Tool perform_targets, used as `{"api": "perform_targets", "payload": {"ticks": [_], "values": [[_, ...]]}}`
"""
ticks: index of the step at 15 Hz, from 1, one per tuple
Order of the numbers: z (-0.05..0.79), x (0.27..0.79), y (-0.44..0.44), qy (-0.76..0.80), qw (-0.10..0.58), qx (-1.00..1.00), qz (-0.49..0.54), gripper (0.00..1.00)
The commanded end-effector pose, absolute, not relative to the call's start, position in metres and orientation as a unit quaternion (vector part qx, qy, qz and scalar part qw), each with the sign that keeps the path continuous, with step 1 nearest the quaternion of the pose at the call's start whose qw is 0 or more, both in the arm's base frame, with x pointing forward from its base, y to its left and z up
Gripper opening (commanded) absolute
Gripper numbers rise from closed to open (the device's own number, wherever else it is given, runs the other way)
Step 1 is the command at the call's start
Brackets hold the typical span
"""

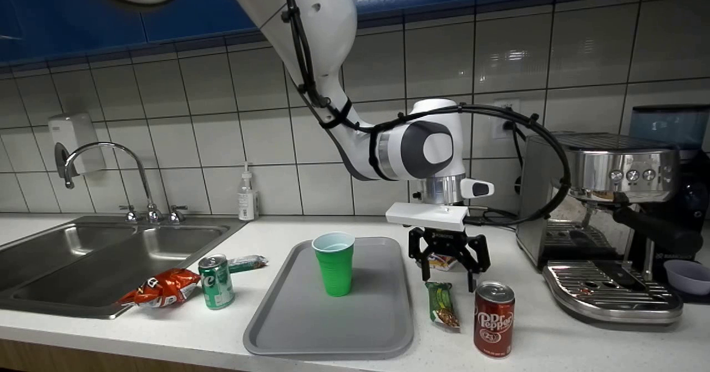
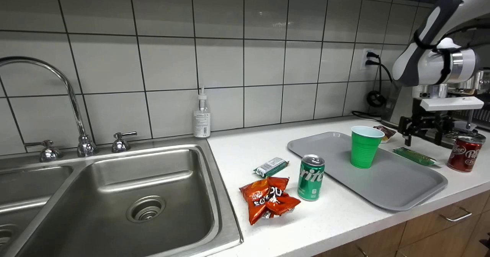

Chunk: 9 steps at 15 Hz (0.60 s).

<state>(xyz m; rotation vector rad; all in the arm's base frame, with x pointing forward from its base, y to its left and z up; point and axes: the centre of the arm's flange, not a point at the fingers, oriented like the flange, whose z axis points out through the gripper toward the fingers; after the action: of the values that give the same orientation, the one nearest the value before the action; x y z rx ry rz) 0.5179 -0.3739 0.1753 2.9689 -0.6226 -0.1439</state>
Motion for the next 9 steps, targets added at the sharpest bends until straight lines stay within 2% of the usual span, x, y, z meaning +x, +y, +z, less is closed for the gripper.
{"api": "perform_targets", "payload": {"ticks": [1, 9], "values": [[0.169, 0.522, -0.38, -0.18, 0.058, 0.981, -0.045, 1.0], [0.155, 0.522, -0.374, -0.165, 0.065, 0.983, -0.054, 1.0]]}}
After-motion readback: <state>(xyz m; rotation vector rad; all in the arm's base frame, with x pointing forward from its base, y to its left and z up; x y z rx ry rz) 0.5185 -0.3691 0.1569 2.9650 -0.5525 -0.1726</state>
